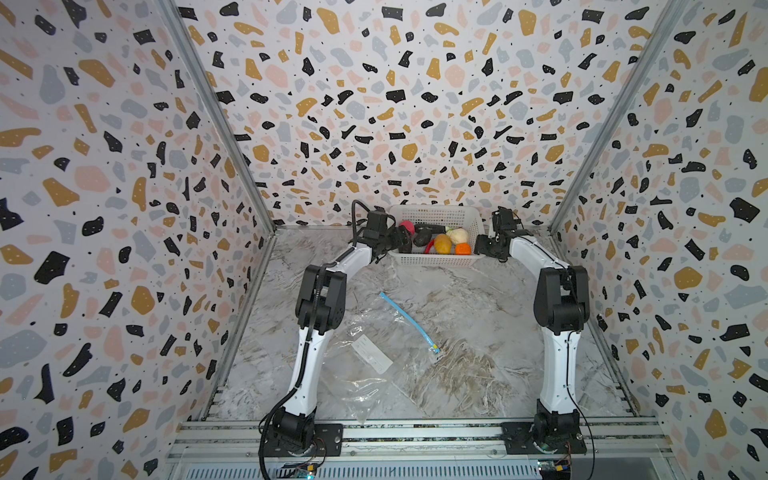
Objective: Place the food in the zip-top bag and seal the zipper
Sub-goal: 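Release the bag and move both grippers to the white basket rim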
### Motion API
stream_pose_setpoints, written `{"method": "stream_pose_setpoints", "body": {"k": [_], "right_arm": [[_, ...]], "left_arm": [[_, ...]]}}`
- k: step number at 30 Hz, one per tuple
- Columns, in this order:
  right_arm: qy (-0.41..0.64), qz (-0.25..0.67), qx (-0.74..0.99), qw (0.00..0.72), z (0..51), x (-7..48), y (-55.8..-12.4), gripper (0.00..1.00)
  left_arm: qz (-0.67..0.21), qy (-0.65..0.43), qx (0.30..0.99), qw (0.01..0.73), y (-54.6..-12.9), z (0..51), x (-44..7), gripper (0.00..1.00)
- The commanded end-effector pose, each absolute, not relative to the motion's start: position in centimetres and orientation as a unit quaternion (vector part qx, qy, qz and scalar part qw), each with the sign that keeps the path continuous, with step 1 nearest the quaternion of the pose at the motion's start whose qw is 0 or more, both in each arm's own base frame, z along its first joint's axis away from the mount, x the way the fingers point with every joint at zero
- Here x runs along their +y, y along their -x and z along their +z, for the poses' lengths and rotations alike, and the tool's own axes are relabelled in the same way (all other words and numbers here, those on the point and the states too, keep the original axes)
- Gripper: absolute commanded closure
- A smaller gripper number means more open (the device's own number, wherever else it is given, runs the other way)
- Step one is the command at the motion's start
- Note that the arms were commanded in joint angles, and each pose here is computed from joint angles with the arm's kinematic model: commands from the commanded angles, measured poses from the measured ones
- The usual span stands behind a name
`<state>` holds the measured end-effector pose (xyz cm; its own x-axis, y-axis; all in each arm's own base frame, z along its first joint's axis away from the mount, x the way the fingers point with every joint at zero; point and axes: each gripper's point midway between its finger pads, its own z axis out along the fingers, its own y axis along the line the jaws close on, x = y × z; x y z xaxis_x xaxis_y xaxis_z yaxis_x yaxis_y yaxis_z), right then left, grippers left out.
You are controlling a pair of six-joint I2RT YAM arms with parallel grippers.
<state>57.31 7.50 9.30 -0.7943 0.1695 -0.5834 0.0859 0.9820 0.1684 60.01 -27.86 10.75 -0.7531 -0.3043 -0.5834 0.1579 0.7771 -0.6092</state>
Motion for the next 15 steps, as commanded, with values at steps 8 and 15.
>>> {"method": "stream_pose_setpoints", "body": {"k": [8,15], "right_arm": [[-0.090,0.025,0.939,0.332,12.7,2.8,-51.0,0.30],[-0.094,0.023,0.948,0.302,10.6,2.1,-46.1,0.30]], "left_arm": [[-0.386,-0.078,0.860,0.325,-51.4,15.4,-36.2,0.18],[-0.384,-0.090,0.864,0.312,-48.2,15.1,-36.9,0.18]]}}
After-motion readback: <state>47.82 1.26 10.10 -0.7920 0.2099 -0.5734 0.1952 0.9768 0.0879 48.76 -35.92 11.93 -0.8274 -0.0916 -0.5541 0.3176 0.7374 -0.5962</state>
